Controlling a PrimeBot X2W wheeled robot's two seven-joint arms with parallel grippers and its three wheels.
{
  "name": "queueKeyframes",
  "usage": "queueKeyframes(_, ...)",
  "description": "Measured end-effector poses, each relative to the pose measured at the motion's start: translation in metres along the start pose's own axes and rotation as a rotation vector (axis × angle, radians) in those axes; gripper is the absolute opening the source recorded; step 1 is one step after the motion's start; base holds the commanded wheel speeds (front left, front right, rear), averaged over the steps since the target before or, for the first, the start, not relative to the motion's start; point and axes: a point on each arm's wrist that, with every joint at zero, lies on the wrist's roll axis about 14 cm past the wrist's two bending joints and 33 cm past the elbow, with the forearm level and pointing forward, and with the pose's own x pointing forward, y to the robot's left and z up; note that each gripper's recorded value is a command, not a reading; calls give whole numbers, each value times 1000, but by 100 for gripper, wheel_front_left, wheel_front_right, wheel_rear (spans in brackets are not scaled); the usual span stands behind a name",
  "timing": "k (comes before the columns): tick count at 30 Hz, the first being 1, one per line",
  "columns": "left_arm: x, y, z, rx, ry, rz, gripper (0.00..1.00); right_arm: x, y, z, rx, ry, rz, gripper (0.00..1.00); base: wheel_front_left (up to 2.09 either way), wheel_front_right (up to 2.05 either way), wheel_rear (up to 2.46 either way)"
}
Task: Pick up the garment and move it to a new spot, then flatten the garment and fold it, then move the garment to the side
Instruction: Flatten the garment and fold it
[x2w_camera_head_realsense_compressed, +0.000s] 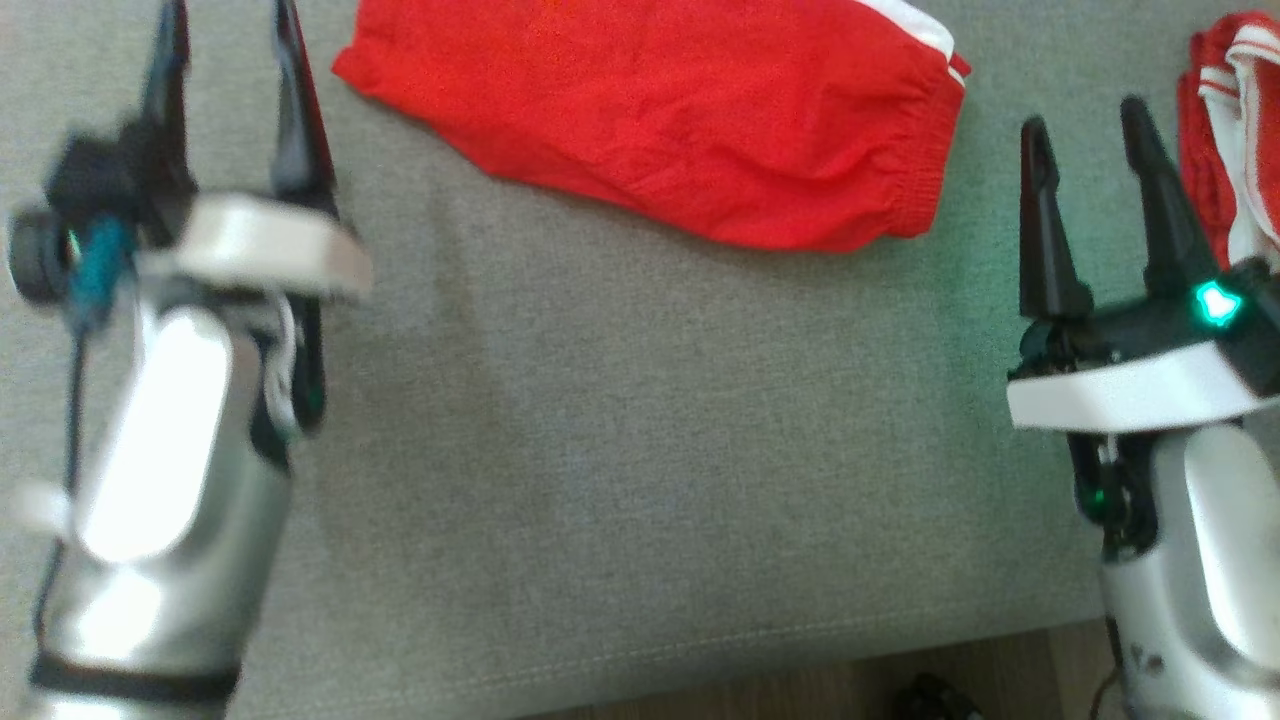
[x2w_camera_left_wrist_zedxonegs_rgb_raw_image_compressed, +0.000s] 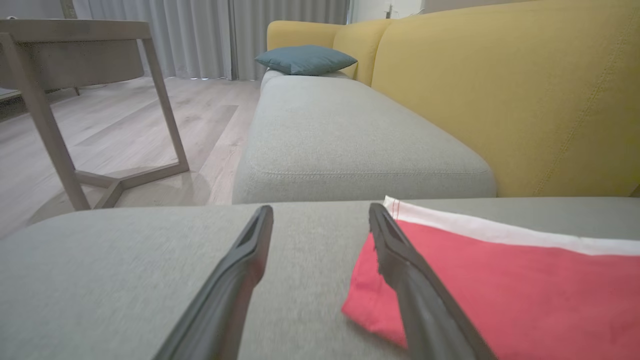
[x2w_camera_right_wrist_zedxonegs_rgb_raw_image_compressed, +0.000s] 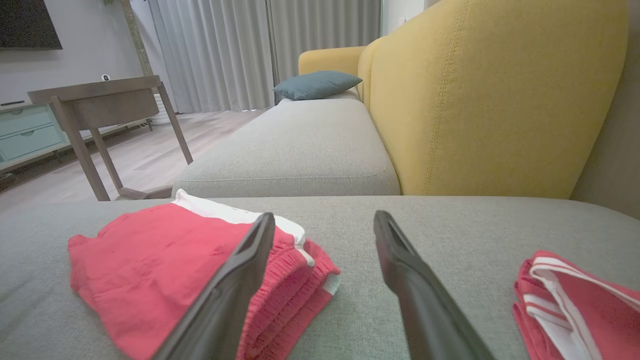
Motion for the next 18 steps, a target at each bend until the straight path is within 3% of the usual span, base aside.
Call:
queueKeyframes(9,-68,15,4,22,24,93,100,-26,5,7,23,19,-30,100,0,0,0)
queueKeyframes(18,-89,21,-1,23,52,116,100,-33,5,8,23,40,-37,100,0,0,0)
